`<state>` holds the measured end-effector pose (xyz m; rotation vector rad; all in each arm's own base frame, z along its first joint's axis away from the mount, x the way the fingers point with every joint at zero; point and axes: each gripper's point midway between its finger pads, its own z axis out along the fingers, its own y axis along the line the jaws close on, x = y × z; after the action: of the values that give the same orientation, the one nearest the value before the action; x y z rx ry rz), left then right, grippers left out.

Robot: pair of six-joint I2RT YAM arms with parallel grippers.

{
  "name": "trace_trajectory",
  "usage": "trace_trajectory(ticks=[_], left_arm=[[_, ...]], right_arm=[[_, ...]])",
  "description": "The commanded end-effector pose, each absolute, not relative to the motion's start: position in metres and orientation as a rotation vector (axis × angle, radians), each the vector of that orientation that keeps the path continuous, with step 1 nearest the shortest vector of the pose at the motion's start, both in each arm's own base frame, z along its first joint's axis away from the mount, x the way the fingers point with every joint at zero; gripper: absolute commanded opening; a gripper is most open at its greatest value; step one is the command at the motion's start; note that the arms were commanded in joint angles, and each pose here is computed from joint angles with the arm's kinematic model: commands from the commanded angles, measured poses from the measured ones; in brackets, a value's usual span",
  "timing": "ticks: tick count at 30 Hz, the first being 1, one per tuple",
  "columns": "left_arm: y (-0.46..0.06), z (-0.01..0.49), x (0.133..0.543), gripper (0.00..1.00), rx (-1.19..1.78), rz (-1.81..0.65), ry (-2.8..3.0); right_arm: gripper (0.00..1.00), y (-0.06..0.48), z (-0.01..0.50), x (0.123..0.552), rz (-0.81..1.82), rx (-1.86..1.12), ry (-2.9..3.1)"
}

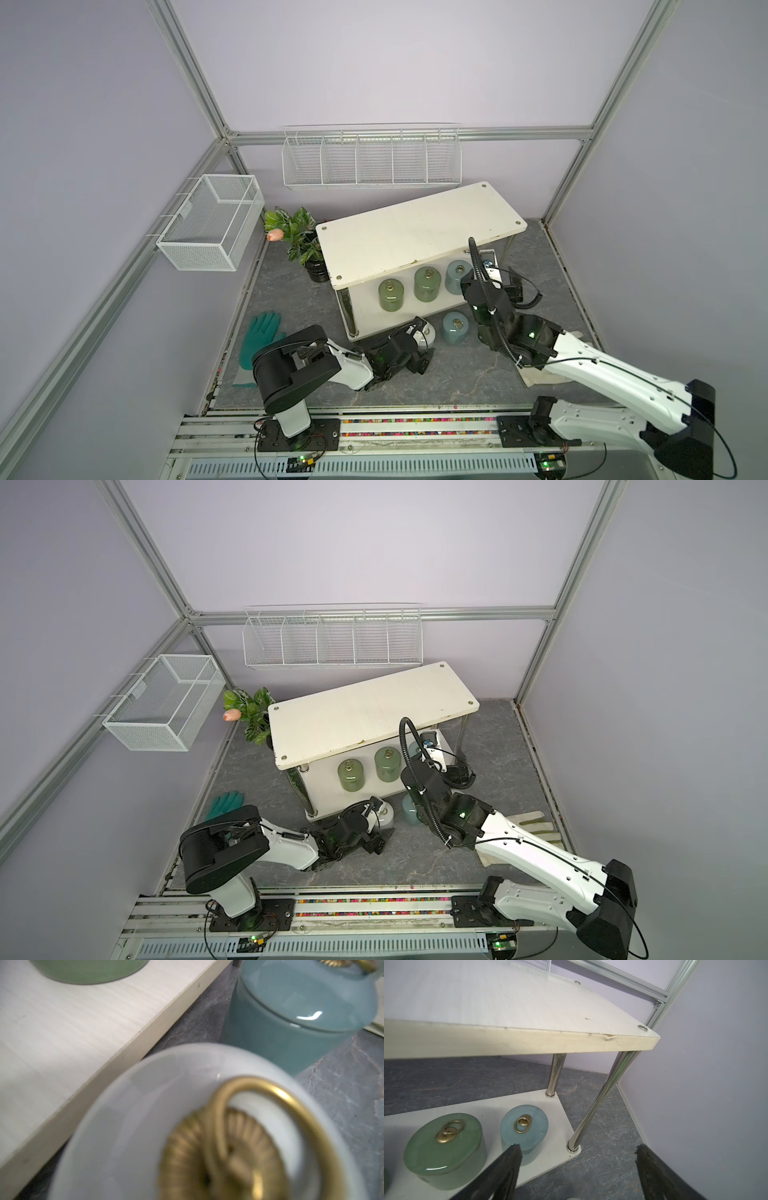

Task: Remove the tea canisters from the shelf
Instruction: Place the tea canister at the center of the board.

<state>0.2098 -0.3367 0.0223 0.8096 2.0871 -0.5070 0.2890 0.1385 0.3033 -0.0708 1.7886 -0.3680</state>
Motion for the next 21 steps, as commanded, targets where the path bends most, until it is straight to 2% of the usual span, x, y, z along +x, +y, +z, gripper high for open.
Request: trace_trajectory(ticks=[1, 6, 15, 21], left_arm=[[-0.280, -0.049, 0.182, 0.93, 0.926, -0.277, 2.354], [-0.282, -0.047, 0.181, 1.00, 0.932, -0.251, 2.346], [-0.286, -0.024, 0.173, 0.99, 0.932, -0.228, 2.328], [-0.272, 0.005, 0.169, 0.99, 0.805, -0.298, 2.315]], right_arm=[[0.89, 0.133, 0.312, 0.285, -0.341, -0.034, 1.759], [0.89, 0.131, 0.311, 0.283, -0.336, -0.033, 1.759], [0.89, 0.130, 0.308, 0.281, -0.316, -0.043, 1.764], [0.89, 0.129, 0.307, 0.278, -0.296, -0.043, 1.760]])
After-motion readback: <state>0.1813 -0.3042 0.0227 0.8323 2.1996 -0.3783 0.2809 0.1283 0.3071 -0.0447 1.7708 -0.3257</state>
